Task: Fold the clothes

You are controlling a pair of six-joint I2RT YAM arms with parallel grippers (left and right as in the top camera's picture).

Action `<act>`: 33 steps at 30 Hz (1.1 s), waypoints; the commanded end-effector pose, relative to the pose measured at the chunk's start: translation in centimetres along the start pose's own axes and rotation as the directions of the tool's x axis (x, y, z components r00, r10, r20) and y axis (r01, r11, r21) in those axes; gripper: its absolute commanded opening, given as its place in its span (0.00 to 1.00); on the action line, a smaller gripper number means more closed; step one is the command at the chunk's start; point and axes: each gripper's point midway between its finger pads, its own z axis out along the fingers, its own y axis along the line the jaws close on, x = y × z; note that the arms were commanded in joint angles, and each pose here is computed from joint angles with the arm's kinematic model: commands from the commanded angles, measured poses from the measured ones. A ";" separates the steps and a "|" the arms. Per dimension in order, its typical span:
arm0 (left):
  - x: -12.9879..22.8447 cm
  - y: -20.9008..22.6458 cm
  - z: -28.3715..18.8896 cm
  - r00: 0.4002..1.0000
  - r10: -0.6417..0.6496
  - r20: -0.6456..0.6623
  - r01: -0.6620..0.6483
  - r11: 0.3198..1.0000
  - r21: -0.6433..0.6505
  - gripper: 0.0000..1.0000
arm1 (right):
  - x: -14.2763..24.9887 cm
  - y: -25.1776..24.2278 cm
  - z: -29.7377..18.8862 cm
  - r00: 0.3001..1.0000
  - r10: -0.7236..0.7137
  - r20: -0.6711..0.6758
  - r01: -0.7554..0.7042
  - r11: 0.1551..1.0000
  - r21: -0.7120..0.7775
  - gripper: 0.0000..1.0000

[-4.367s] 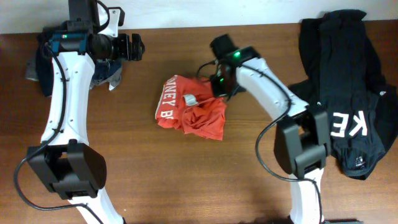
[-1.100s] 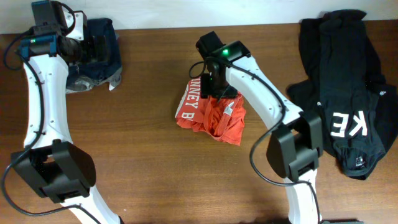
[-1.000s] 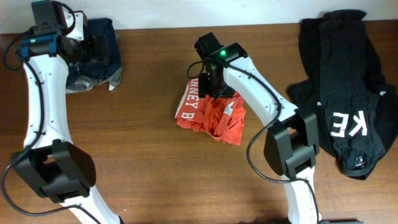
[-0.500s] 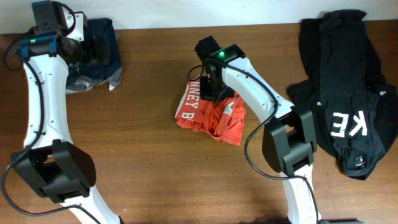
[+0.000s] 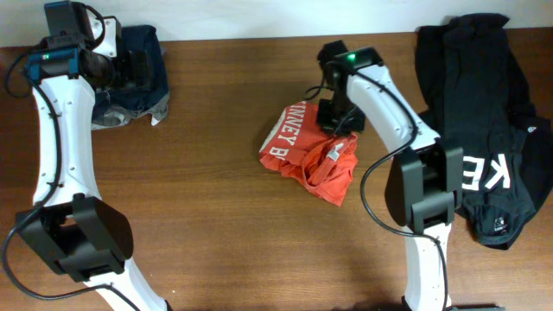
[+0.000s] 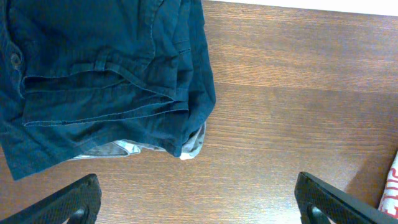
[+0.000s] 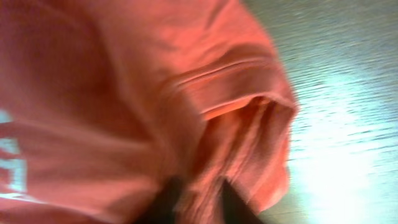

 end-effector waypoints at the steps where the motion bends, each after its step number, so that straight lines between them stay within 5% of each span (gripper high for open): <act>1: -0.2 0.2 -0.8 1.000 0.020 0.012 -0.020 1.000 -0.012 0.99 | 0.2 -0.4 0.6 0.999 -0.040 -0.026 0.040 0.999 0.006 0.74; 8: 0.5 -0.1 0.2 1.000 0.019 -0.021 -0.019 1.000 0.008 0.99 | 0.9 -0.9 -4.2 1.000 -0.030 -0.001 0.030 0.999 -0.030 0.76; 13: 1.9 -7.4 2.0 0.986 0.161 -0.042 -0.141 0.943 0.302 0.99 | -1.0 -4.0 -6.8 0.996 0.063 0.057 -0.058 0.995 -0.086 0.79; 17: 3.4 -13.5 3.1 0.953 0.298 -0.046 -0.259 0.886 0.384 0.99 | -2.8 -7.9 -7.4 0.984 0.168 0.060 -0.159 0.978 -0.131 0.82; 26: 11.7 -31.4 3.5 0.733 0.679 0.024 -0.581 0.608 0.542 0.99 | -4.6 -17.5 -7.9 0.948 0.316 0.051 -0.303 0.937 -0.174 0.84; 33: 17.1 -37.7 2.8 0.556 0.831 0.026 -0.743 0.483 0.463 0.99 | -4.6 -21.0 -8.1 0.934 0.355 0.048 -0.340 0.921 -0.190 0.85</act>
